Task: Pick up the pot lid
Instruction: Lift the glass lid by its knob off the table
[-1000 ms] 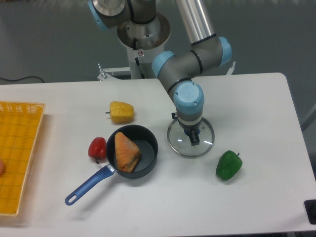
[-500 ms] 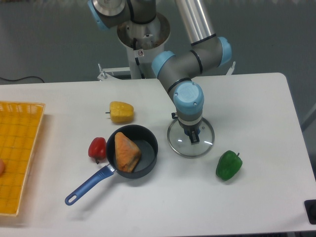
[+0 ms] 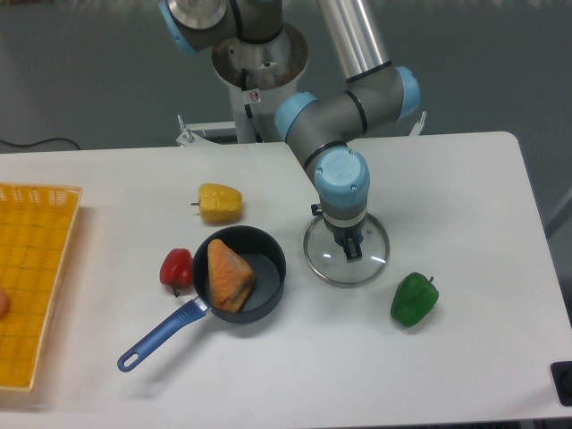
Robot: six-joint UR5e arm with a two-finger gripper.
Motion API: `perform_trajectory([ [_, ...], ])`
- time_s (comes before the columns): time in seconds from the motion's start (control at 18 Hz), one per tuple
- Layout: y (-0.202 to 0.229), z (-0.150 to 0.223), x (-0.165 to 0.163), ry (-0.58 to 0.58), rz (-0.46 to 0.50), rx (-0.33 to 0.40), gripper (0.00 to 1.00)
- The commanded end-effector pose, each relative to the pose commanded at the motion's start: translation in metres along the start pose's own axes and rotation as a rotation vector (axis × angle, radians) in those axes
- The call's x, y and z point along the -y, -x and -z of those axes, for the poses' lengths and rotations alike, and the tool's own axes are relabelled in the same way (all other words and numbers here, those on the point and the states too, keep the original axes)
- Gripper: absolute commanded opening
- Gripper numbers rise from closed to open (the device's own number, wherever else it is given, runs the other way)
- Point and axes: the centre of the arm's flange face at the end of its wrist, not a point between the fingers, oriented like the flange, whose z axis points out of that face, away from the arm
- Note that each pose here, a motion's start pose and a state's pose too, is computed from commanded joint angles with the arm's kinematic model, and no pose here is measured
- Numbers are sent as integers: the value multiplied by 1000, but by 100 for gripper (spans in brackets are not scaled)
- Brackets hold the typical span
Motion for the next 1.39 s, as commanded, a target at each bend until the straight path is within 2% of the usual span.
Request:
perform_trajectory([
  [0.44,7,23,-4,-11,23,27,48],
  [0.67,17,54,-2,-61,66,41,48],
  [0.94,19,67,0,-94,86,69,48],
  [1.39,13,76,-1,-81,85,63,48],
])
